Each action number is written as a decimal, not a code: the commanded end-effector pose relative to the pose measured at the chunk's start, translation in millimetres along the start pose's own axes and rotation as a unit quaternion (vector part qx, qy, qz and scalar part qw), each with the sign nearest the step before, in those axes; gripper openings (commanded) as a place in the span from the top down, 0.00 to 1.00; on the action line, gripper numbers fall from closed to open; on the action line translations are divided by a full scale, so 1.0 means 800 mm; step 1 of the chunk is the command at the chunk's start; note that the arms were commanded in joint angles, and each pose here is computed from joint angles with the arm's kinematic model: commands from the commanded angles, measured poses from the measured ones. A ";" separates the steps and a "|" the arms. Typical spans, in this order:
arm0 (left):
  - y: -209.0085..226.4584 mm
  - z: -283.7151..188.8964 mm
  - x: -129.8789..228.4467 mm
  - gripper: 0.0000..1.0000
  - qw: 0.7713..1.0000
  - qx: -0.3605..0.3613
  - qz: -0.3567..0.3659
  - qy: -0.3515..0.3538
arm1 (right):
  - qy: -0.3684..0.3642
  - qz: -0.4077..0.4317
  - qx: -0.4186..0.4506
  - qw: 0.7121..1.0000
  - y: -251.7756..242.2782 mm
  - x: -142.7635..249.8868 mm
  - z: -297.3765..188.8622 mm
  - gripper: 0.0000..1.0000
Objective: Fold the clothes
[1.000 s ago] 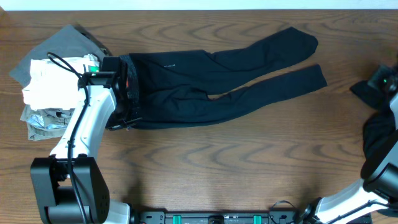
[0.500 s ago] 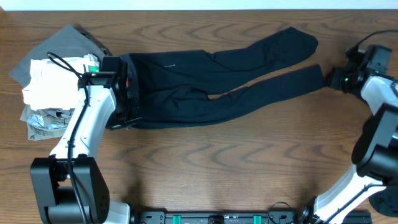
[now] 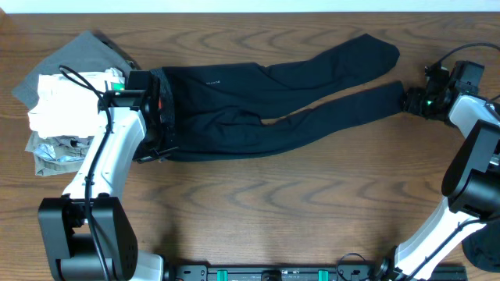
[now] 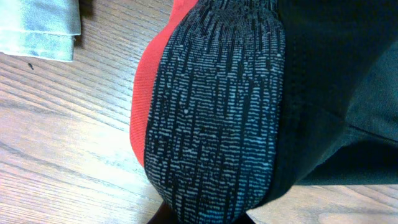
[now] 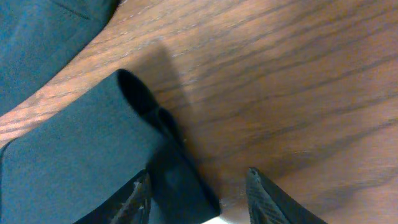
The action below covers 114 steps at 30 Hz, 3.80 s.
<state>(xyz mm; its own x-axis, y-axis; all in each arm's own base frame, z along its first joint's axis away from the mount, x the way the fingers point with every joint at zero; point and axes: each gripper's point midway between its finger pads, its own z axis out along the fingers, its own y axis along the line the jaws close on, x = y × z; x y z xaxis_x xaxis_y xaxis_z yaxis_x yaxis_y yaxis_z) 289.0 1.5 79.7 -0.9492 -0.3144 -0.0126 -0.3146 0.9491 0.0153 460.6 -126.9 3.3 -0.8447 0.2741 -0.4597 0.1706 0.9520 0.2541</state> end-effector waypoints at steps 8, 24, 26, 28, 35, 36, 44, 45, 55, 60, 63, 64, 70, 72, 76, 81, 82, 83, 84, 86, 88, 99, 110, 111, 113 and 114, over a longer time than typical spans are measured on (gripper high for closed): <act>0.005 0.001 0.000 0.93 1.000 -0.011 -0.003 -0.001 | 0.058 0.020 -0.053 0.997 0.019 0.046 0.022 0.89; 0.022 0.000 0.025 0.94 0.998 -0.043 -0.001 0.038 | 0.131 0.165 0.286 0.935 -0.102 0.098 -0.127 0.99; 0.023 -0.001 0.030 0.94 0.998 -0.045 -0.001 0.045 | 0.137 0.168 0.300 0.929 -0.105 0.103 -0.148 0.99; 0.025 -0.002 0.037 0.94 0.997 -0.049 -0.004 0.057 | 0.145 0.170 0.312 0.923 -0.108 0.109 -0.167 0.98; 0.036 -0.009 0.069 0.94 0.992 -0.068 -0.012 0.108 | 0.191 0.174 0.320 0.911 -0.104 0.137 -0.190 0.99; 0.037 -0.009 0.071 0.94 0.991 -0.070 -0.011 0.113 | 0.196 0.175 0.319 0.911 -0.103 0.139 -0.191 0.99; 0.046 -0.015 0.086 0.94 0.987 -0.088 -0.008 0.137 | 0.216 0.174 0.321 0.906 -0.101 0.150 -0.196 0.99; 0.050 -0.015 0.087 0.94 0.986 -0.096 -0.007 0.137 | 0.218 0.174 0.323 0.904 -0.101 0.151 -0.198 0.99; 0.051 -0.015 0.083 0.21 0.986 -0.101 -0.012 0.130 | 0.202 0.184 0.316 0.909 -0.096 0.144 -0.200 0.81; 0.050 -0.015 0.080 0.21 0.987 -0.099 -0.012 0.125 | 0.150 0.184 0.316 0.918 -0.094 0.119 -0.216 0.53; 0.048 -0.018 0.074 0.21 0.989 -0.095 -0.013 0.116 | 0.118 0.184 0.302 0.928 -0.087 0.103 -0.222 0.50; 0.047 -0.020 0.070 0.22 0.989 -0.094 -0.014 0.111 | 0.107 0.179 0.288 0.935 -0.082 0.095 -0.223 0.50; 0.029 -0.028 0.032 0.29 0.997 -0.058 -0.020 0.045 | 0.070 0.146 0.178 0.971 -0.041 0.064 -0.205 0.48; 0.014 -0.026 0.014 0.48 0.999 -0.029 -0.022 0.015 | 0.059 0.115 0.124 0.984 -0.018 0.051 -0.195 0.48; -0.011 -0.023 -0.033 0.81 0.998 0.013 -0.021 -0.054 | 0.026 0.079 0.075 0.994 0.010 0.026 -0.185 0.47; -0.035 -0.022 -0.076 0.85 0.992 0.038 -0.009 -0.116 | -0.028 0.029 0.058 0.998 0.028 -0.014 -0.171 0.37; -0.039 -0.019 -0.079 0.85 0.992 0.040 -0.006 -0.120 | -0.039 0.021 0.052 0.998 0.031 -0.022 -0.165 0.34; -0.043 -0.018 -0.081 0.84 0.992 0.041 -0.003 -0.122 | -0.045 0.015 0.046 0.998 0.035 -0.027 -0.159 0.34; -0.046 -0.014 -0.081 0.85 0.992 0.041 0.000 -0.120 | -0.051 0.009 0.039 0.998 0.037 -0.032 -0.150 0.34; -0.052 -0.005 -0.081 0.85 0.993 0.039 0.006 -0.113 | -0.058 0.002 0.026 0.998 0.041 -0.040 -0.130 0.34; -0.057 0.008 -0.079 0.85 0.994 0.035 0.013 -0.100 | -0.066 -0.003 0.009 0.998 0.044 -0.047 -0.108 0.34; -0.066 0.054 -0.076 0.85 0.998 0.021 0.022 -0.064 | -0.122 0.006 -0.097 0.988 0.060 -0.071 0.019 0.37; -0.066 0.055 -0.076 0.84 0.998 0.021 0.022 -0.063 | -0.152 0.030 -0.097 0.983 0.072 -0.063 0.100 0.35; -0.066 0.055 -0.076 0.85 0.998 0.021 0.022 -0.063 | -0.153 0.037 -0.092 0.983 0.070 -0.062 0.105 0.35; -0.066 0.055 -0.076 0.85 0.998 0.021 0.022 -0.063 | -0.152 0.043 -0.087 0.984 0.067 -0.059 0.112 0.37; -0.066 0.055 -0.076 0.84 0.998 0.021 0.022 -0.063 | -0.152 0.044 -0.084 0.984 0.065 -0.057 0.115 0.40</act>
<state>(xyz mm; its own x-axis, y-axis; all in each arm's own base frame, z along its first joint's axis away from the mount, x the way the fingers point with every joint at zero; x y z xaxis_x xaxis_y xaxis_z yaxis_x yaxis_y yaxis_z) 359.4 -27.4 34.0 -0.9520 -0.2758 -0.1326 -0.2759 0.9610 -0.0183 569.3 -77.8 10.0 -0.5728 0.3333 -0.7489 0.0104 0.9165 0.4000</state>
